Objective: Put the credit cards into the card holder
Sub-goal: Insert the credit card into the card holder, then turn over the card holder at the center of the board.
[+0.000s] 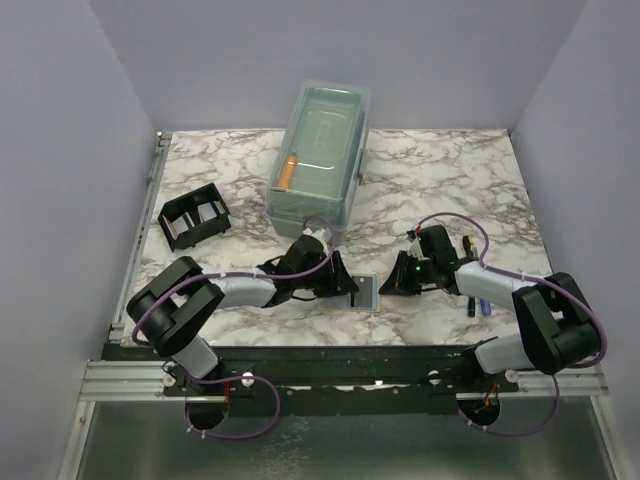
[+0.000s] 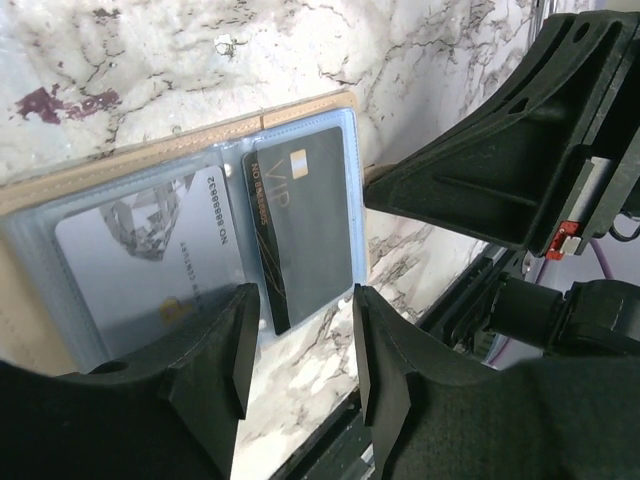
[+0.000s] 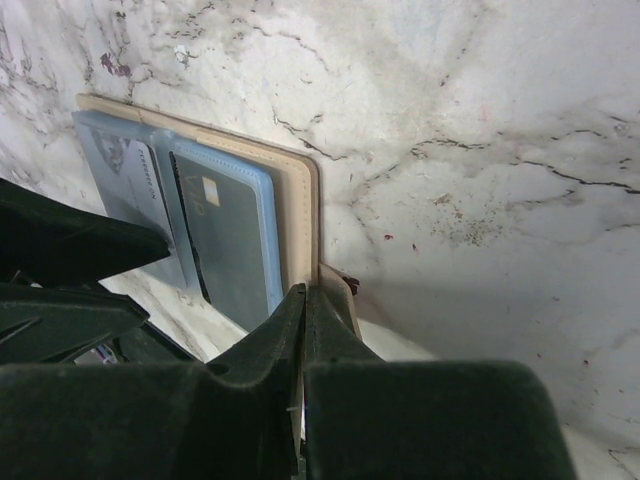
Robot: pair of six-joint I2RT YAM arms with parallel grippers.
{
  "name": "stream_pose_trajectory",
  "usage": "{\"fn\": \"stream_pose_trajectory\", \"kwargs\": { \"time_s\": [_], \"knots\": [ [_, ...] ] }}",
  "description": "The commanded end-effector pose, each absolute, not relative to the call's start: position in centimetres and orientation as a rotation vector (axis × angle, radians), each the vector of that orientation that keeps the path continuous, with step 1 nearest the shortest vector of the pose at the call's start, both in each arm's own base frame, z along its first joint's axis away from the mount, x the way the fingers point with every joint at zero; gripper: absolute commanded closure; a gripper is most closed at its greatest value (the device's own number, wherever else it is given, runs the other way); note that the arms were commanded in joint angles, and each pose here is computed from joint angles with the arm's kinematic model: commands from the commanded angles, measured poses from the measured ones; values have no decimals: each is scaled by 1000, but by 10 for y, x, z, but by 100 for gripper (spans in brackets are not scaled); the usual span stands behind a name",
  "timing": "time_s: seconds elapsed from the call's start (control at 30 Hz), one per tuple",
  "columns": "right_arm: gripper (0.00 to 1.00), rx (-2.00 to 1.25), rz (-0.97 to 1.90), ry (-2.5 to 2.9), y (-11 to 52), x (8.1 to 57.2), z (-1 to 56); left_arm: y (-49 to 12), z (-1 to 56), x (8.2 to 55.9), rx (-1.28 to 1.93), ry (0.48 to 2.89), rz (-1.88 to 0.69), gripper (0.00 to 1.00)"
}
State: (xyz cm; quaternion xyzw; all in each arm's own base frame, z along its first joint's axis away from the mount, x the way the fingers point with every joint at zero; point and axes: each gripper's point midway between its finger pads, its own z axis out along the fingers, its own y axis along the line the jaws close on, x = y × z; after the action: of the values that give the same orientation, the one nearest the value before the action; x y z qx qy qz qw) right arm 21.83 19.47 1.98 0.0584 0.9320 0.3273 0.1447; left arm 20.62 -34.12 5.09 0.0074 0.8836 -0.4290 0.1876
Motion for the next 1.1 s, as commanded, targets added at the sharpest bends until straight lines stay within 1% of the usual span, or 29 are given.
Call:
{"fn": "stream_pose_trajectory", "kwargs": {
  "time_s": [0.0,0.07,0.13,0.17,0.3,0.43,0.6,0.8,1.07],
  "knots": [
    [93,118,927,2666,195,222,32,-327,68,211,54,2455,-1096,51],
    [92,117,932,2666,195,221,34,-325,78,210,68,2433,-1095,50],
    [88,112,951,2655,197,221,39,-328,85,208,93,2420,-1131,52],
    [85,113,962,2649,198,221,41,-332,87,206,110,2418,-1156,55],
    [76,108,1036,2618,206,222,52,-349,80,202,164,2441,-1230,74],
    [72,101,1103,2602,214,223,57,-354,62,204,186,2469,-1200,86],
    [69,96,1160,2597,220,223,56,-350,39,207,181,2508,-1127,89],
    [68,105,1176,2628,221,218,46,-337,16,207,156,2541,-1037,92],
    [68,108,1190,2628,222,217,38,-328,3,202,129,2573,-1000,94]
  ]
}}
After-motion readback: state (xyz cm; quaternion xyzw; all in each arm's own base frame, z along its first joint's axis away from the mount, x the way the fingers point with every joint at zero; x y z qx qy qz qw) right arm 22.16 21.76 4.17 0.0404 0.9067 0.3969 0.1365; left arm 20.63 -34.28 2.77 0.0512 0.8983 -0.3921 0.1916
